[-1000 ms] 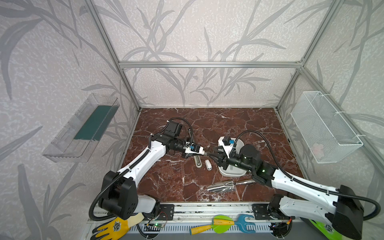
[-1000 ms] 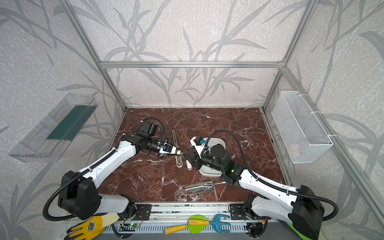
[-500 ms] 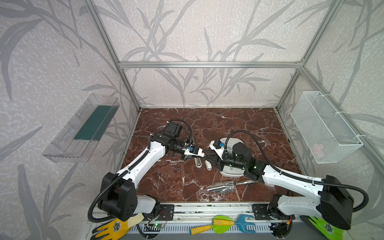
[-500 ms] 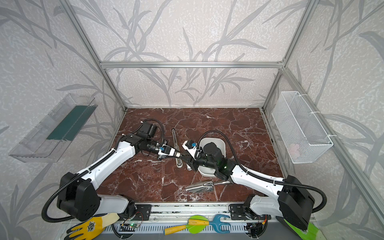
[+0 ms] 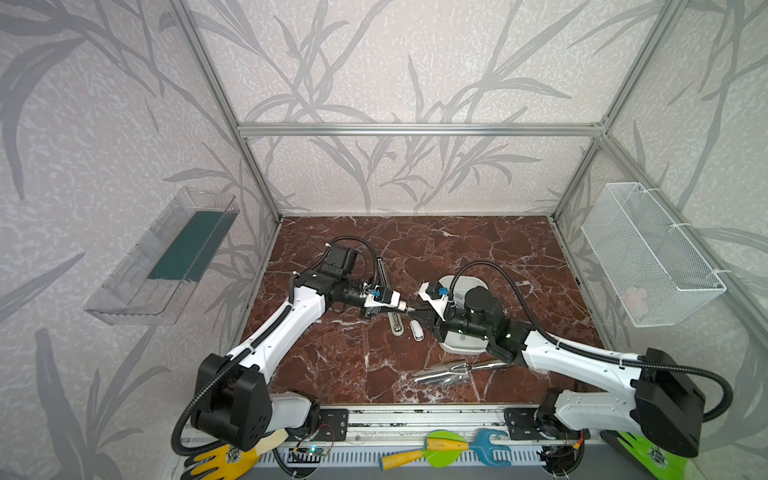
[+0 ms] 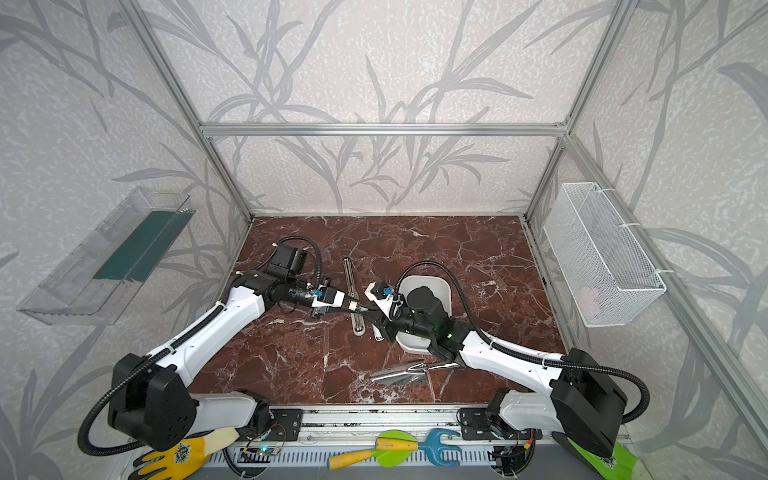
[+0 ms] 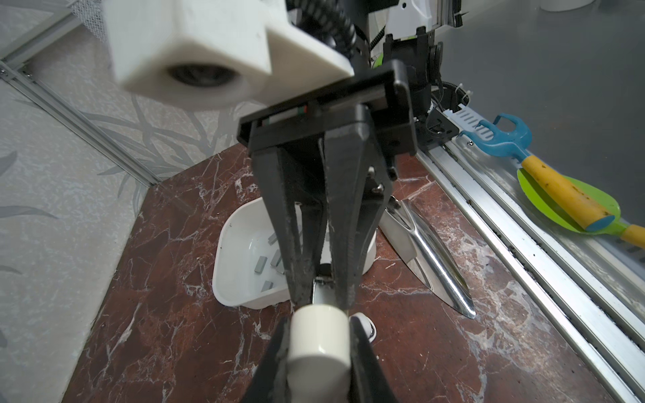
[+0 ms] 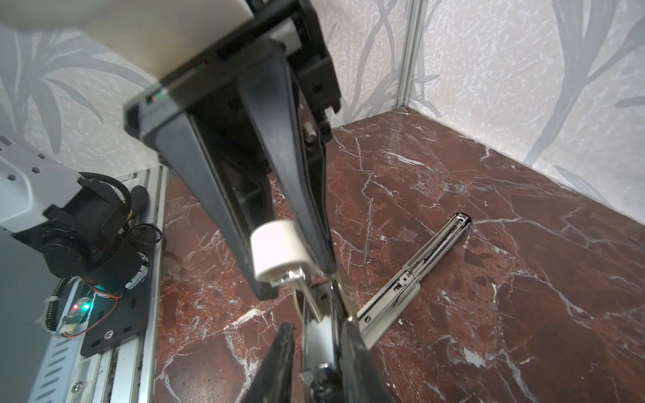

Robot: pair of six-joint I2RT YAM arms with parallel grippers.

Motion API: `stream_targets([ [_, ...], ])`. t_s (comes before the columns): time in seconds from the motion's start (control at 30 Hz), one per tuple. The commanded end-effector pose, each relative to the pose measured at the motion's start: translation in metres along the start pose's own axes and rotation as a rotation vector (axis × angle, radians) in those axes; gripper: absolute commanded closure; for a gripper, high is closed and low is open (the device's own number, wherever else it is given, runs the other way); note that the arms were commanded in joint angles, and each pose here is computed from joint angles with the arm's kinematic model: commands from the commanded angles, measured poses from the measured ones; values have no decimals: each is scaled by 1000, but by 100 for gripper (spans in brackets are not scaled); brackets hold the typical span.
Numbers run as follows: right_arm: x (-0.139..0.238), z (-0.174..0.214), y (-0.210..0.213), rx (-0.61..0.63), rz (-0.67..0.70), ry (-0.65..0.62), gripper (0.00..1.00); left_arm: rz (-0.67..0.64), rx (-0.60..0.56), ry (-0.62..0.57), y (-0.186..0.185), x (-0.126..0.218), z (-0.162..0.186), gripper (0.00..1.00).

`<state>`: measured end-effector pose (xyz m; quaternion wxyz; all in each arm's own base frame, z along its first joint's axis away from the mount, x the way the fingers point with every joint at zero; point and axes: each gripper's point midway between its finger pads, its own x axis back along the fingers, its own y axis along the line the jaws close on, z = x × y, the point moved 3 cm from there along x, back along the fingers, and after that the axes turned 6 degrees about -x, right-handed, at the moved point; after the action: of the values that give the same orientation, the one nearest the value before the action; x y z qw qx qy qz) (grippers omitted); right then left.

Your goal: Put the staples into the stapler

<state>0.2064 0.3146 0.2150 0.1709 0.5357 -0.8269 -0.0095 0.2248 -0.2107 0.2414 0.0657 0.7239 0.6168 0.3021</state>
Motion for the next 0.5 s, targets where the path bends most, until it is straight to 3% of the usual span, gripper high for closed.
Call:
stream_targets([
  [0.0,-4,27,5,-34,-31,76,74,-56,-94,-119,12,9,-27,100],
  [0.3,-15,39,3,-69,-40,107,68,-72,-95,-182,15,13,-36,100],
  [0.47,-12,31,6,-78,-51,47,62,-91,-66,-209,19,13,-35,100],
])
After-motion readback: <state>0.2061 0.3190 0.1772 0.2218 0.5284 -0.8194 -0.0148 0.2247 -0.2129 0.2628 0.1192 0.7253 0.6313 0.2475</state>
